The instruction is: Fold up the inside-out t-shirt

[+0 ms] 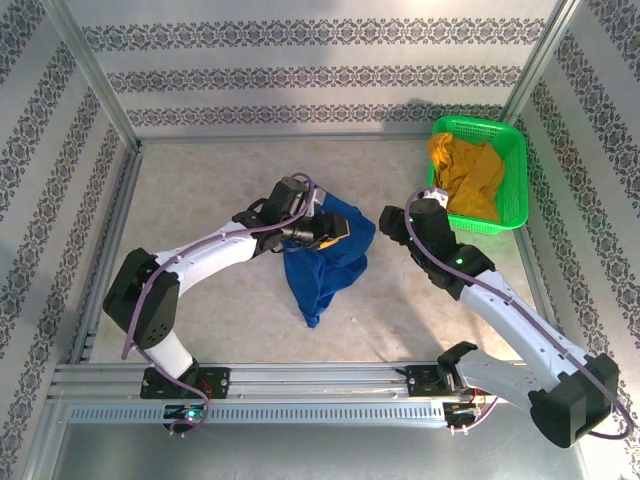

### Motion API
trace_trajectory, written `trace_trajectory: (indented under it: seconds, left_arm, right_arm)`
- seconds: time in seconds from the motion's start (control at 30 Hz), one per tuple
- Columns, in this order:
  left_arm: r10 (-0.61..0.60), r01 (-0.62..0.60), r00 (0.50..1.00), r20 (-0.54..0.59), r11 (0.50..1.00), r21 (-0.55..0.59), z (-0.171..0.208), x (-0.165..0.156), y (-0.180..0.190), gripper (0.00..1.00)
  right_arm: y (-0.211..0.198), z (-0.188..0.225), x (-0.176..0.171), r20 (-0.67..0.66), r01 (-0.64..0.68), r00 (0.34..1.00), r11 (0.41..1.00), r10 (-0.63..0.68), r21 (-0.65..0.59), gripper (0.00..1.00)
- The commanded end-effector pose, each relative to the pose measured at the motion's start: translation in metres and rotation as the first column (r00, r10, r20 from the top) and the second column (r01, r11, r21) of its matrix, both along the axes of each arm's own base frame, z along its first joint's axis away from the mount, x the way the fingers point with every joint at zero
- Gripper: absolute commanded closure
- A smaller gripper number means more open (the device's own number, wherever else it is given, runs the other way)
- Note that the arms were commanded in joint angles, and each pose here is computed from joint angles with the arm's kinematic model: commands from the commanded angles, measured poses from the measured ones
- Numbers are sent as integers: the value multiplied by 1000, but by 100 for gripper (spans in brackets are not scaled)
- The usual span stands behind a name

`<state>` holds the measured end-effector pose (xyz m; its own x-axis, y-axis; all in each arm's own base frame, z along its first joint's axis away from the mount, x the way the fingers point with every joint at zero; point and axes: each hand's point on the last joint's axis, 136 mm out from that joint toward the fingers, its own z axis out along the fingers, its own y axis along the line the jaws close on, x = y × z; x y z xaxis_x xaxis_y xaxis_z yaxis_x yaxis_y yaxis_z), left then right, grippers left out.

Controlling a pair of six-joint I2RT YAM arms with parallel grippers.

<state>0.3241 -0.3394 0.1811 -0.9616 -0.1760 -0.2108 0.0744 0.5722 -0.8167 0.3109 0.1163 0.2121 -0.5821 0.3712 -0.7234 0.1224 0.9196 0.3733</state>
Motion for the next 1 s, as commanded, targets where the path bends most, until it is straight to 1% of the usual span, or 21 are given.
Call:
trace_trajectory:
  seconds: [0.0,0.1,0.2,0.33,0.4,0.5,0.63,0.67,0.73,0.77,0.8,0.87,0.9,0.97]
  left_arm:
    - [-30,25,986,163,999,38,40,5,14,46]
    - [48,-66,983,180,993,94,40,18,39,43]
    - [171,-199,970,172,966,163,33,31,76,40]
    - [308,-342,933,187,918,198,33,42,122,39]
    - [347,-383,917,196,902,198,35,45,138,39]
    - [377,-415,904,202,888,197,39,48,152,38]
    - [373,-411,905,206,891,192,42,49,156,37]
    - [367,-404,908,204,895,190,42,49,154,37]
    - [345,-381,917,199,906,184,41,48,150,36]
    - [336,-370,921,195,911,181,40,48,148,36]
    - [322,-356,927,190,917,181,38,47,146,36]
    - [295,-326,938,181,929,175,35,46,141,35]
    - [282,-312,943,179,935,169,33,46,138,35]
    - [253,-280,951,176,948,152,31,45,132,35]
  right_arm:
    - [22,-13,-5,-102,-104,989,994,107,31,31]
    - [47,-24,-7,-148,-190,970,981,192,25,30]
    - [70,-26,-9,-170,-282,948,958,269,-56,27]
    - [95,-32,-5,-228,-396,908,899,352,-187,22]
    - [106,-37,2,-260,-442,887,864,382,-241,19]
    - [120,-52,12,-330,-506,850,811,411,-293,17]
    - [126,-80,18,-423,-560,806,765,414,-317,19]
    - [126,-86,19,-441,-567,799,758,409,-322,21]
    - [122,-97,21,-468,-570,790,755,395,-325,31]
    - [120,-100,22,-476,-569,788,758,391,-319,40]
    - [118,-103,24,-479,-569,785,763,394,-306,54]
    - [115,-103,29,-477,-564,783,779,399,-274,90]
    - [113,-101,30,-473,-564,780,788,410,-248,100]
    - [112,-89,33,-444,-563,778,807,444,-179,100]
